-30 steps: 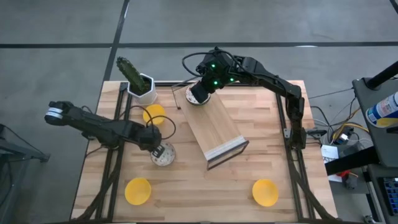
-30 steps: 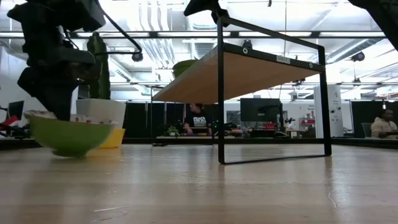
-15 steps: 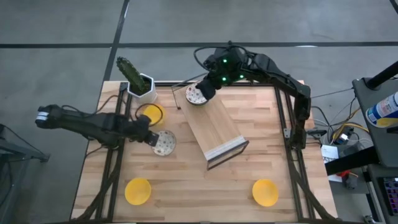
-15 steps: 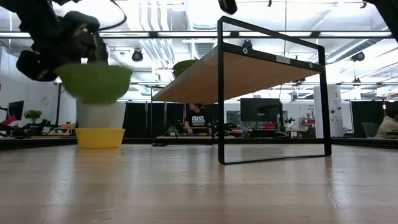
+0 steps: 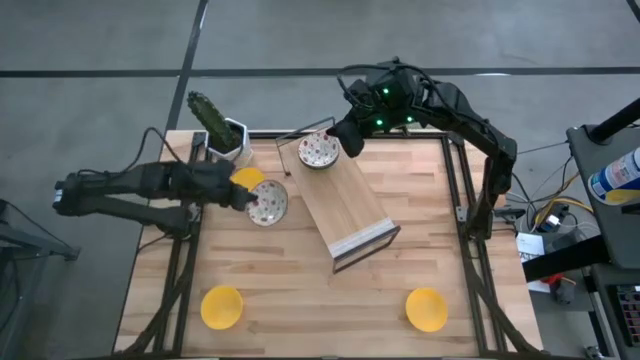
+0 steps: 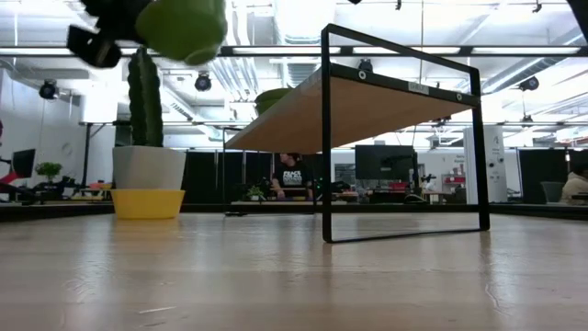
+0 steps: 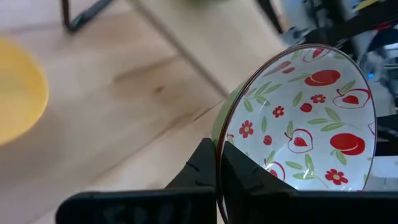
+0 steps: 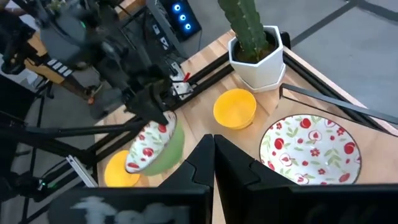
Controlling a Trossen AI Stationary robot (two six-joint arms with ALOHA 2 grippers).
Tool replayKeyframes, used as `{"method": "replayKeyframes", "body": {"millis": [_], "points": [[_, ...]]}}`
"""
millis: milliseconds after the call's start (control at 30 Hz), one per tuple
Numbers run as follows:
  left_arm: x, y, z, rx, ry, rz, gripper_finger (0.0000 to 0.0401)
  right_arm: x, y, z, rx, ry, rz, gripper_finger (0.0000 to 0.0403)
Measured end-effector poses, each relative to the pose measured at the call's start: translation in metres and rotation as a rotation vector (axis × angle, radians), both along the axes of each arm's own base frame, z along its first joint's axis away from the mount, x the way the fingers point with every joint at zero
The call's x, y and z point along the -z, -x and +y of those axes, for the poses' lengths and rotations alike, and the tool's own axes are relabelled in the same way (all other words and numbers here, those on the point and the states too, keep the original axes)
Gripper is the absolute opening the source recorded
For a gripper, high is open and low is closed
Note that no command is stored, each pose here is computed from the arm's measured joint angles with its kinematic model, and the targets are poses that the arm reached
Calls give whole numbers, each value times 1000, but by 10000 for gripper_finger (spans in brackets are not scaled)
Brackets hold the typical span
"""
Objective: Pick & Place Mini bowls
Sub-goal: Stack the white patterned bowl on the stacked white patterned bowls on the shelf
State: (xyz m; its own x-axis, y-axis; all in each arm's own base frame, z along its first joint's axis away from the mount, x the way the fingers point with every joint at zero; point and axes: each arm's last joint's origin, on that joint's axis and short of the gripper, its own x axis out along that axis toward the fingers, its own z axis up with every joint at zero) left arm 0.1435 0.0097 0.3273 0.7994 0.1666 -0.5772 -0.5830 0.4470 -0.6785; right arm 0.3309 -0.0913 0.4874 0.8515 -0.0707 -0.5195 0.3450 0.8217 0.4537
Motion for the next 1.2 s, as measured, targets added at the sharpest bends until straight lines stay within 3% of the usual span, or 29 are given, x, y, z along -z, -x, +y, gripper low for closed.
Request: {"method": "replayKeyframes", "body": {"millis": [267,467,667,1000,1200], "points": [[-28,-21,26,5,-34,-1,1,0,12,4,-25,75,74,8],[-36,-47,59,-16,-26,39,1,-6,24,11,38,248,129,8],[-49,-70,96,-16,14,29,1,-16,34,23,78,355,121,8],[-65,-115,150,-44,0,32,1,-20,22,44,21,419,40,8],[-54,-140,169,-22,6,142,1,-12,16,48,-5,421,72,8]]}}
